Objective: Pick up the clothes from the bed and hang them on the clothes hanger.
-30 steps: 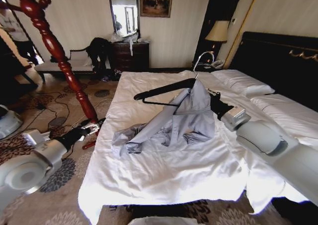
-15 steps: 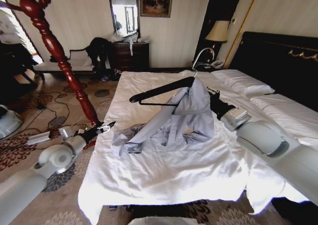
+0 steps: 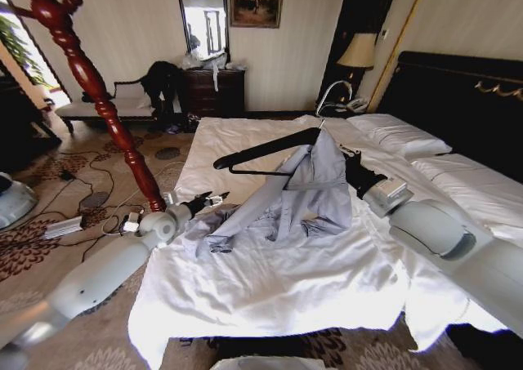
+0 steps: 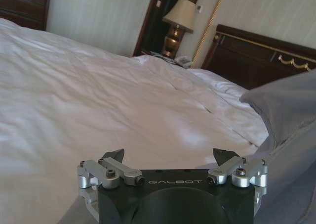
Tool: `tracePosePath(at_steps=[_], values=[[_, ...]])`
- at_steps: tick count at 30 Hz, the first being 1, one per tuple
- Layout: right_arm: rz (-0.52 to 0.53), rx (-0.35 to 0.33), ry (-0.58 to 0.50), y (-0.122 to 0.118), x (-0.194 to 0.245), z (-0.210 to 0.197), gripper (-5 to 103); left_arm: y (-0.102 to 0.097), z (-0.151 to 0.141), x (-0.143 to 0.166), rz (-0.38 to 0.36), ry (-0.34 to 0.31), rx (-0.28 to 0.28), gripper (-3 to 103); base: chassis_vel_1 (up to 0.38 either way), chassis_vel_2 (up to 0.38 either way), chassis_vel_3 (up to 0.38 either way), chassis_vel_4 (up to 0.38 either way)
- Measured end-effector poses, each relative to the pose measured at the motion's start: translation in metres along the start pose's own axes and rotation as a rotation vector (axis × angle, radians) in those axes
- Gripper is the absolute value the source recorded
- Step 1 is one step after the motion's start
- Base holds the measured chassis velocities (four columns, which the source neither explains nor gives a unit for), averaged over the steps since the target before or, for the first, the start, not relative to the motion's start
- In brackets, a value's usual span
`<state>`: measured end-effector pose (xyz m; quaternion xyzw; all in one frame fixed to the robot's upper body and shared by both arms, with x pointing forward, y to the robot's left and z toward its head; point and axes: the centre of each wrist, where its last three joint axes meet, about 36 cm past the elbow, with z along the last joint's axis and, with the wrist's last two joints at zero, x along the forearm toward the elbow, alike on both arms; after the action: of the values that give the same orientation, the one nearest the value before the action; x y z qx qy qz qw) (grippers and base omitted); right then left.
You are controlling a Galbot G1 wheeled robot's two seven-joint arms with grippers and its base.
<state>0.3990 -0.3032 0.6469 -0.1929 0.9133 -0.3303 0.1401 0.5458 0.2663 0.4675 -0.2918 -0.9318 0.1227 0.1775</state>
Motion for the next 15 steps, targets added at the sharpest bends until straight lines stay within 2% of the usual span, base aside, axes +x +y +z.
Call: tracePosePath(at_steps=[1, 3, 10, 15], values=[[0.001, -0.001, 0.002, 0.0, 0.0, 0.001, 23, -0.004, 0.001, -0.007, 0.01, 0.002, -0.006, 102, 0.0, 0.0, 0.0, 0.0], [0.003, -0.001, 0.006, -0.001, -0.001, 0.002, 23, -0.013, 0.002, -0.014, 0.036, 0.011, -0.016, 100, 0.0, 0.0, 0.0, 0.0], [0.009, -0.005, 0.011, -0.002, -0.002, 0.005, 23, -0.036, 0.012, -0.015, 0.1, 0.044, -0.061, 99, 0.0, 0.0, 0.0, 0.0], [0.009, -0.013, 0.015, 0.0, -0.003, 0.007, 23, -0.042, 0.025, -0.016, 0.114, 0.069, -0.093, 99, 0.0, 0.0, 0.0, 0.0]])
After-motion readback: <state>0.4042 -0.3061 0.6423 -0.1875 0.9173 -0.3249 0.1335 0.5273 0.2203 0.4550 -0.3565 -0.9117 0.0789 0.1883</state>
